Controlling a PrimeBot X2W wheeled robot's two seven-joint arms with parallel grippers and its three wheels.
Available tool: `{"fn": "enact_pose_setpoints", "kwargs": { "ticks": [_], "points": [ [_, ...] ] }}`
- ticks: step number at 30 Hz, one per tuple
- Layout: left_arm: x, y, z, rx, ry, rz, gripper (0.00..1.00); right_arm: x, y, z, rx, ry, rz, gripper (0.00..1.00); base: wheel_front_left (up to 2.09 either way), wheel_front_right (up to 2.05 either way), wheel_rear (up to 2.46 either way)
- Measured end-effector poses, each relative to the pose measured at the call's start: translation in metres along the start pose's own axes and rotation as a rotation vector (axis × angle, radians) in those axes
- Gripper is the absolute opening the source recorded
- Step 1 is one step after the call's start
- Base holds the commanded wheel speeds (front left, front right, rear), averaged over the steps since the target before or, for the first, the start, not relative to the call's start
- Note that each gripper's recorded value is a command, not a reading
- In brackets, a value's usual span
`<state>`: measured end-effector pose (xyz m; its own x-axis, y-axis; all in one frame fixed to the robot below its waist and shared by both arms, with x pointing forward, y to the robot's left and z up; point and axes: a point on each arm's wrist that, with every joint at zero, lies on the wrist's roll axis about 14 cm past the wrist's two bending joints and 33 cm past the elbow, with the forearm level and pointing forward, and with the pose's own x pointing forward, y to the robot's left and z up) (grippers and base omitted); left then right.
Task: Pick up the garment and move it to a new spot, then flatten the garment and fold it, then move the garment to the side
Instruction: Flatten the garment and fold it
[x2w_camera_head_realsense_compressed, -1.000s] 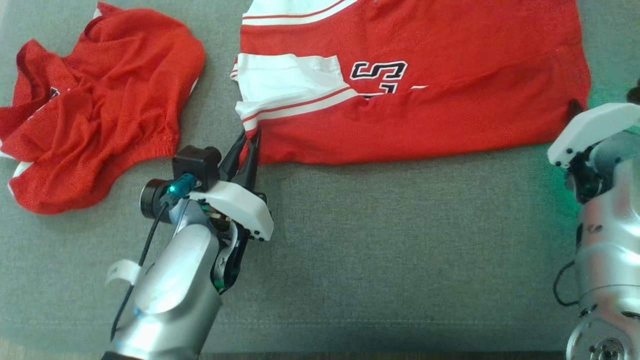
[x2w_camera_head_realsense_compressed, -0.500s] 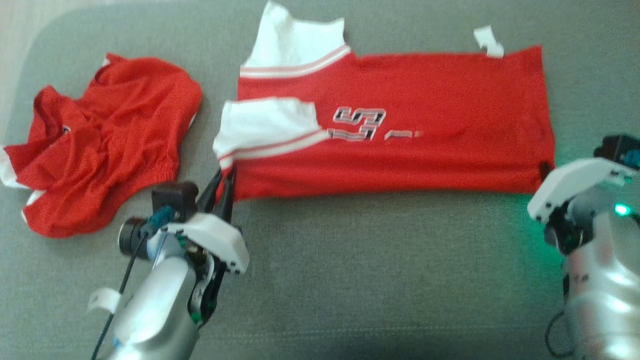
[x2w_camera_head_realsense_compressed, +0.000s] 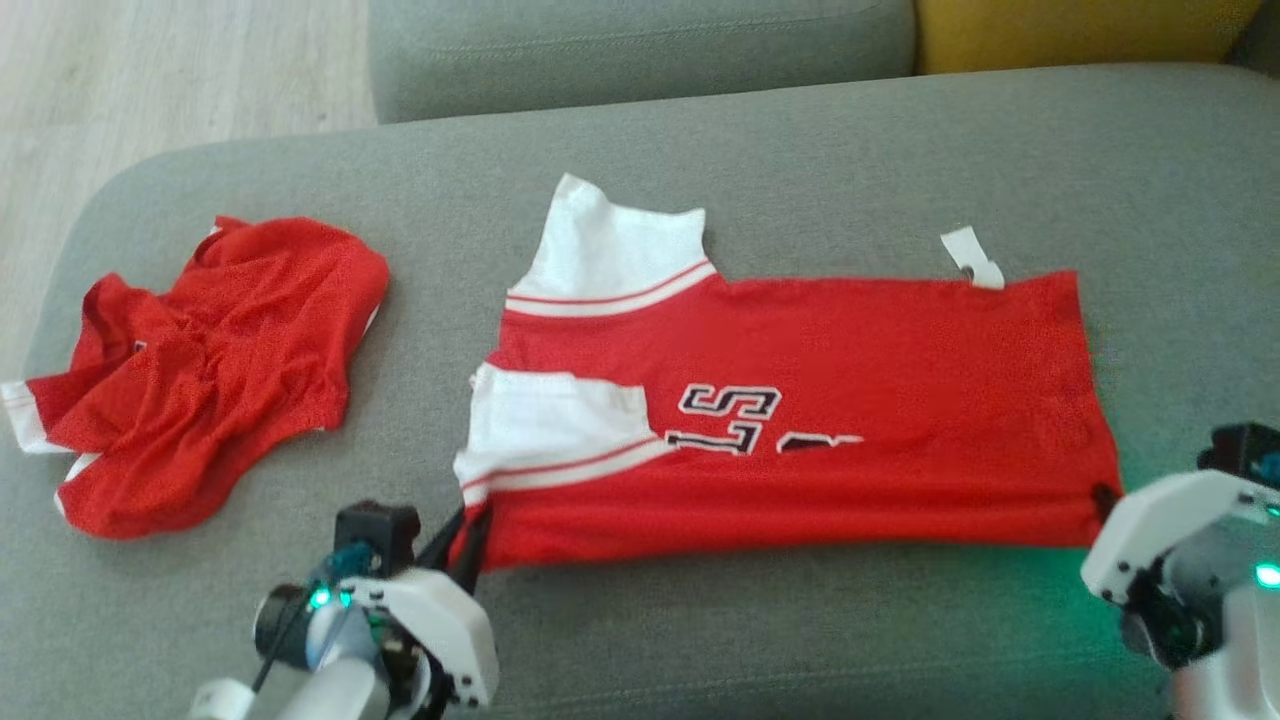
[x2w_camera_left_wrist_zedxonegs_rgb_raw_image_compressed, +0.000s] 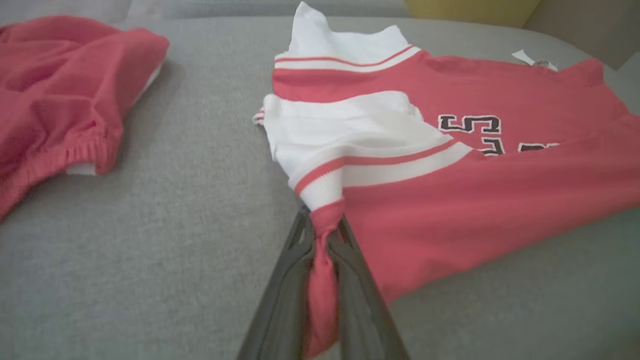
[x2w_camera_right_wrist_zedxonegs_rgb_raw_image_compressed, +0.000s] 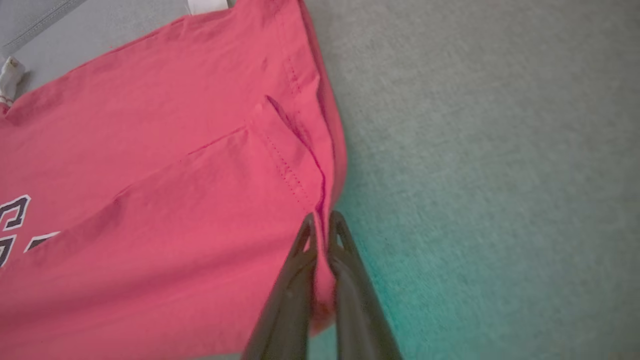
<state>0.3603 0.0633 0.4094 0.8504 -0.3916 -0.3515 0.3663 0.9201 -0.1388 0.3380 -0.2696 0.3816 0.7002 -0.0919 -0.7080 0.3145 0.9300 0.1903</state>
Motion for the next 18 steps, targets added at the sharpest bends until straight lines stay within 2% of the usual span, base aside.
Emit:
{"fn": "enact_pose_setpoints", "kwargs": {
  "ticks": [1,2,3,4,5,6,12,18],
  "points": [
    [-0.002,-0.002,-0.004,-0.003,0.017,-0.006,0.00,-0.003,-0.004,-0.002,0.007,-0.003,-0.007,0.00,0.00,0.00,0.00],
    [-0.003,-0.004,-0.008,-0.001,0.030,-0.014,0.00,-0.006,-0.005,-0.001,0.008,-0.014,-0.011,0.18,0.00,0.00,0.00],
    [-0.004,-0.006,-0.009,0.000,0.034,-0.021,0.23,-0.008,-0.006,0.001,0.006,-0.026,-0.012,0.98,0.00,0.00,0.00],
    [-0.003,-0.007,-0.008,-0.001,0.031,-0.025,0.57,-0.009,-0.005,0.004,0.008,-0.038,-0.011,1.00,0.00,0.00,0.00],
    [-0.002,-0.008,-0.007,-0.001,0.028,-0.027,0.97,-0.010,-0.004,0.009,0.010,-0.055,-0.006,1.00,0.00,0.00,0.00],
    [-0.001,-0.008,-0.005,-0.001,0.023,-0.027,1.00,-0.011,-0.003,0.015,0.006,-0.077,-0.004,1.00,0.00,0.00,0.00],
    [0.006,-0.005,0.007,-0.012,-0.024,-0.018,1.00,-0.018,0.008,0.050,-0.039,-0.240,0.015,1.00,0.00,0.00,0.00],
    [0.034,-0.002,0.062,-0.009,-0.172,-0.050,1.00,-0.017,0.029,0.079,-0.107,-0.378,0.047,1.00,0.00,0.00,0.00]
  ]
}}
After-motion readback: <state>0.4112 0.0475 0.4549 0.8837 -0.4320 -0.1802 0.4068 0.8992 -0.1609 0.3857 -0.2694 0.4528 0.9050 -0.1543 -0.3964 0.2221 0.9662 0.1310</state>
